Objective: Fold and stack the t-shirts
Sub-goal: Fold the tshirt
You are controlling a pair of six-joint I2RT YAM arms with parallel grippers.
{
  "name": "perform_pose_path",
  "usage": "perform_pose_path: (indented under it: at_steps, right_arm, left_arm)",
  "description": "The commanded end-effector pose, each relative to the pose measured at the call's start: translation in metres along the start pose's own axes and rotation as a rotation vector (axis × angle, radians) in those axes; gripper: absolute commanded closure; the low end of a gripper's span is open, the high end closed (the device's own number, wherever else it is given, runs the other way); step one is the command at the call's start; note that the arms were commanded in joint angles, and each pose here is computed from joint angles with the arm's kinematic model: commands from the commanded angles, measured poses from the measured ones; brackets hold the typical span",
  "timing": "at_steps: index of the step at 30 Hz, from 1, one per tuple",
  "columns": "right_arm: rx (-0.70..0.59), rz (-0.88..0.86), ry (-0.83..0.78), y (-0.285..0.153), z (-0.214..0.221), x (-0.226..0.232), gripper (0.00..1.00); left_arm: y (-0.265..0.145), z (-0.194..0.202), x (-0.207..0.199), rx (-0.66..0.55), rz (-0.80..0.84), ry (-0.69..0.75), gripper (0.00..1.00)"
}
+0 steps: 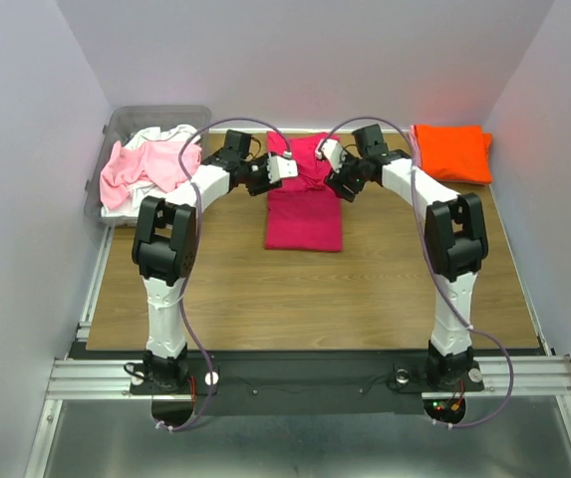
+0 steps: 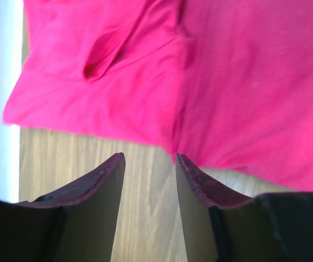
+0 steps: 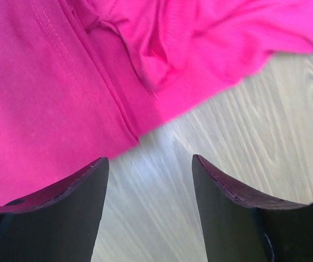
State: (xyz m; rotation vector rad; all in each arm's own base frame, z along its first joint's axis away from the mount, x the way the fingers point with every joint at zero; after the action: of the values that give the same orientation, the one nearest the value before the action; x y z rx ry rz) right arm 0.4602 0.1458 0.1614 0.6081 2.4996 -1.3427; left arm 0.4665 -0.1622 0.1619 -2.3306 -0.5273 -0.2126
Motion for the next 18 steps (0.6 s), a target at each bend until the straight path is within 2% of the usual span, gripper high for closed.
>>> perform_pose_path:
  at_steps: [1, 2, 4, 6, 9, 13, 18]
  right_arm:
    - [-0.085, 0.128, 0.017, -0.057, -0.027, -0.013, 0.35]
    - [-0.132, 0.129, 0.004, -0.076, -0.035, -0.008, 0.36]
    - [-0.166, 0.058, 0.015, -0.087, -0.031, 0.020, 0.43]
    - [-0.147, -0.031, 0.013, -0.080, -0.023, 0.055, 0.48]
    - [-0.125, -0.117, -0.054, -0.076, -0.021, 0.098, 0.51]
    - [-0.104, -0.186, -0.094, -0.064, -0.020, 0.130, 0.52]
    - [-0.081, -0.207, -0.103, -0.040, -0.014, 0.140, 0.54]
  left_arm:
    - [-0.065, -0.035, 0.015, -0.125, -0.123, -0.063, 0.46]
    - [-0.070, -0.032, 0.006, -0.133, -0.099, -0.073, 0.46]
    - [-0.079, -0.021, -0.030, -0.137, -0.025, -0.072, 0.46]
    - [-0.084, -0.007, -0.065, -0.131, 0.023, -0.076, 0.46]
    - [-0.082, 0.008, -0.102, -0.109, 0.081, -0.085, 0.46]
    - [-0.075, 0.023, -0.130, -0.078, 0.121, -0.080, 0.46]
    - [-0.065, 0.030, -0.147, -0.038, 0.147, -0.023, 0.46]
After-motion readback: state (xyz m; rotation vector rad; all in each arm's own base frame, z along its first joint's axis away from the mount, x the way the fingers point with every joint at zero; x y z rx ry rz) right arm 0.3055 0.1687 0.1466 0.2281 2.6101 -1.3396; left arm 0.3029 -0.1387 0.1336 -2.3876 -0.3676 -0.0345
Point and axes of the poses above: each gripper's point midway between its finger pads, its own y axis out along the fingers, its own x axis along the line the jaws close on, z = x × y, the point moved 10 cm from there along -y, back along the fingers, and after that the axes turned 13 degrees about -y, right-handed, at the moved point
